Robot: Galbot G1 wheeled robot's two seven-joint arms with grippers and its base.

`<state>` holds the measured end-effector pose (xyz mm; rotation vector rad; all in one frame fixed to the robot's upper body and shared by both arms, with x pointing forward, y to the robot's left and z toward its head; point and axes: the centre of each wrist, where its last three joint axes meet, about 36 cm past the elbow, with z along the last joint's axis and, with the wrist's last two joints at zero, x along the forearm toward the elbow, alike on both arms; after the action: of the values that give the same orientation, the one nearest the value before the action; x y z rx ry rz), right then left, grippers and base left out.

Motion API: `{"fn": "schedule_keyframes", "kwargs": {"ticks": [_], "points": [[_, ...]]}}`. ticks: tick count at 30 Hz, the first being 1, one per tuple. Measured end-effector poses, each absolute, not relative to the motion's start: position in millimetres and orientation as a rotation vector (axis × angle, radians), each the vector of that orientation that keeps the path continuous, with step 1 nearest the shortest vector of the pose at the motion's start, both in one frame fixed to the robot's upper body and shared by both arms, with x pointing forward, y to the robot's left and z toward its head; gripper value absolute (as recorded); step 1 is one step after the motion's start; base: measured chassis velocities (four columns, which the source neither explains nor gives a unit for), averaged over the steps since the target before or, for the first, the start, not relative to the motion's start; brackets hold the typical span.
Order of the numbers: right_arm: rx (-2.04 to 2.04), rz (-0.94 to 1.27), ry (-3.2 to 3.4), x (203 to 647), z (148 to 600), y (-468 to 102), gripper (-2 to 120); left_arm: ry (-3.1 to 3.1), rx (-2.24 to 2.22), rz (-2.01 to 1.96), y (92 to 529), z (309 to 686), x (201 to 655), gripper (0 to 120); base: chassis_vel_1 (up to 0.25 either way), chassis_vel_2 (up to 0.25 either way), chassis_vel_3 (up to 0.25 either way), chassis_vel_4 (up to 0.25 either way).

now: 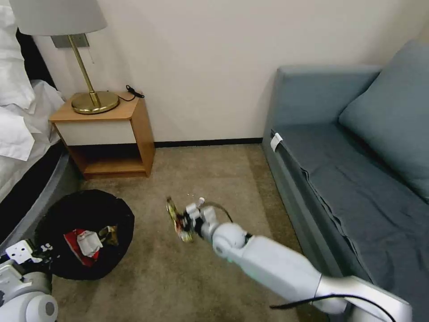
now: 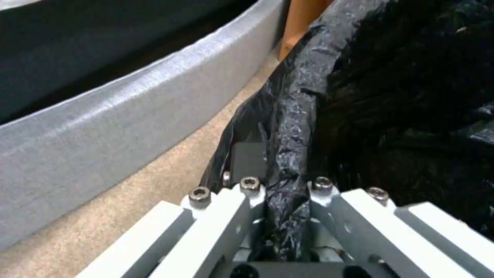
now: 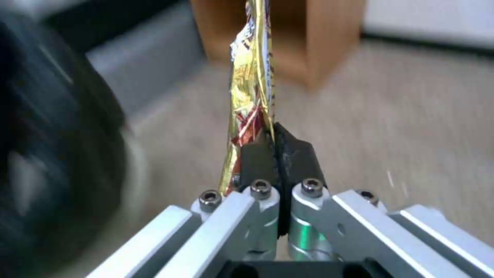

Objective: Pick up the trash bin, then pick up the garbage on the floor and place it into the trash bin.

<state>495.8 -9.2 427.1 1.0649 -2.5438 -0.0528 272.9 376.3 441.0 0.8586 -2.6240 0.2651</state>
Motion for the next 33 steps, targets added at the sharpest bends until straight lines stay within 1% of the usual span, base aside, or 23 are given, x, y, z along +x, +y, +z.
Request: {"fn": "schedule_keyframes", "kwargs": {"ticks": [3, 4, 5, 7, 8, 10, 13, 15, 18, 21, 23, 24, 25, 28, 29, 33], "points": [[1.161, -0.126, -2.58, 484, 478, 15, 0, -2.62, 0.849, 0.268, 373, 440, 273, 2, 0.0, 0.0, 0.0, 0.0], [1.161, -0.126, -2.58, 484, 478, 15, 0, -2.62, 0.849, 0.268, 373, 440, 273, 2, 0.0, 0.0, 0.0, 0.0], [1.199, -0.142, -2.58, 477, 490, 25, 0, -2.618, 0.845, 0.269, 372, 440, 273, 2, 0.0, 0.0, 0.0, 0.0], [1.235, -0.157, -2.567, 465, 498, 38, 0, -2.617, 0.838, 0.274, 369, 438, 274, 2, 0.0, 0.0, 0.0, 0.0], [1.26, -0.158, -2.535, 449, 496, 56, 0, -2.616, 0.831, 0.278, 366, 438, 275, 2, 0.0, 0.0, 0.0, 0.0], [1.268, -0.157, -2.526, 443, 494, 62, 0, -2.615, 0.829, 0.279, 365, 437, 276, 2, 0.0, 0.0, 0.0, 0.0], [1.293, -0.136, -2.465, 415, 469, 92, 0, -2.611, 0.824, 0.283, 362, 436, 277, 2, 0.0, 0.0, 0.0, 0.0], [1.294, -0.13, -2.458, 411, 463, 97, 0, -2.61, 0.823, 0.283, 361, 436, 277, 2, 0.0, 0.0, 0.0, 0.0], [1.299, -0.074, -2.43, 395, 436, 121, 0, -2.609, 0.82, 0.282, 359, 435, 277, 2, 0.0, 0.0, 0.0, 0.0], [1.304, -0.067, -2.417, 388, 427, 131, 0, -2.61, 0.818, 0.284, 358, 436, 277, 2, 0.0, 0.0, 0.0, 0.0], [1.311, -0.066, -2.413, 384, 424, 136, 8, -2.611, 0.817, 0.283, 357, 436, 277, 2, 0.0, 0.0, 0.0, 0.0], [1.311, -0.066, -2.413, 384, 424, 136, 8, -2.611, 0.817, 0.283, 357, 436, 277, 2, 0.0, 0.0, 0.0, 0.0], [1.312, -0.065, -2.413, 383, 423, 137, 11, -2.611, 0.817, 0.282, 357, 436, 276, 2, 0.0, 0.0, 0.0, 0.0], [1.312, -0.056, -2.421, 384, 423, 135, 28, -2.613, 0.816, 0.281, 358, 436, 276, 2, 0.0, 0.0, 0.0, 0.0], [1.312, -0.056, -2.421, 384, 423, 135, 28, -2.613, 0.816, 0.281, 358, 436, 276, 2, 0.0, 0.0, 0.0, 0.0], [1.31, -0.051, -2.451, 388, 428, 125, 45, -2.615, 0.814, 0.281, 358, 437, 276, 2, 0.0, 0.0, 0.0, 0.0]]}}
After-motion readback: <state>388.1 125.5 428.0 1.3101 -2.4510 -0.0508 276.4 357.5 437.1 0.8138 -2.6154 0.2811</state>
